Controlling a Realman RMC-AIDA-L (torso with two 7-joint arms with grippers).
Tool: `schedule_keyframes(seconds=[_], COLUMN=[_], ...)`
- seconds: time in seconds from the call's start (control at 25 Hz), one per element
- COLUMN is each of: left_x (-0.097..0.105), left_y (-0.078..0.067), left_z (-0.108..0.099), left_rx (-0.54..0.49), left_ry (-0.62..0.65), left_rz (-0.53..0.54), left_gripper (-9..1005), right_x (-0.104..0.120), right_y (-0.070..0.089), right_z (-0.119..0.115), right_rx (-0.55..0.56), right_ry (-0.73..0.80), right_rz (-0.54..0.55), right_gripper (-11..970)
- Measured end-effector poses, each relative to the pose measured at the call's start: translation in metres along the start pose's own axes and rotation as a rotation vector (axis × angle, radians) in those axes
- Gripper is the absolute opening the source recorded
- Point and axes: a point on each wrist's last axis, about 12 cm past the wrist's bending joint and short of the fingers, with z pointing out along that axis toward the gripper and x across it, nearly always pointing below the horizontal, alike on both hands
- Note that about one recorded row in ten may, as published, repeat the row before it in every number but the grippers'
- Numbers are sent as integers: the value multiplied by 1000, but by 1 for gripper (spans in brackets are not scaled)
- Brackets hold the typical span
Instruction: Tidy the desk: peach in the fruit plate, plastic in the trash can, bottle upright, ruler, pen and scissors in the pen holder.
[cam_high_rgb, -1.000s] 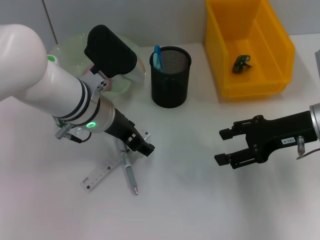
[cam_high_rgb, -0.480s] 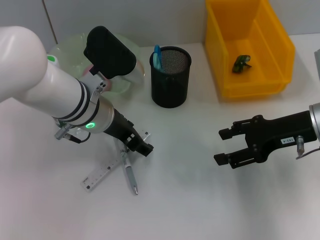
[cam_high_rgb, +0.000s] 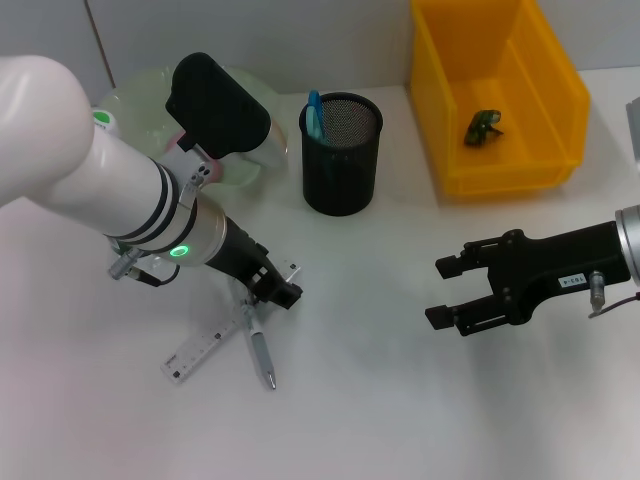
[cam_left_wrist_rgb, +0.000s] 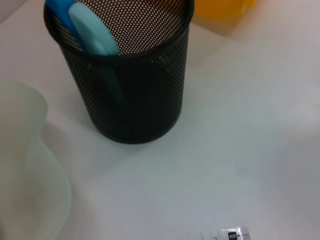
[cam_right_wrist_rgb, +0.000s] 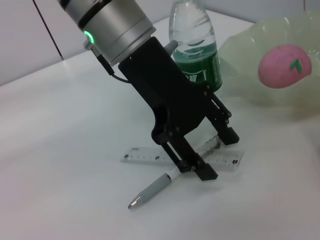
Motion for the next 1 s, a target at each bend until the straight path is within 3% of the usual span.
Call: schedule_keyframes(seconds=[0.08, 0.28, 1.0], left_x=[0, 0, 4], left_y=[0, 0, 2], left_z=[0, 0, 4], left_rx=[-1, -2, -1], left_ry=[0, 0, 9], left_rz=[0, -1, 15], left_gripper=[822, 699, 625], right_x=[0, -2, -5], right_y=[0, 0, -1], right_z=[0, 2, 7], right_rx=[0, -2, 0], right_ry=[-1, -3, 12], right_rz=[0, -3, -6], right_gripper=[721, 718, 707])
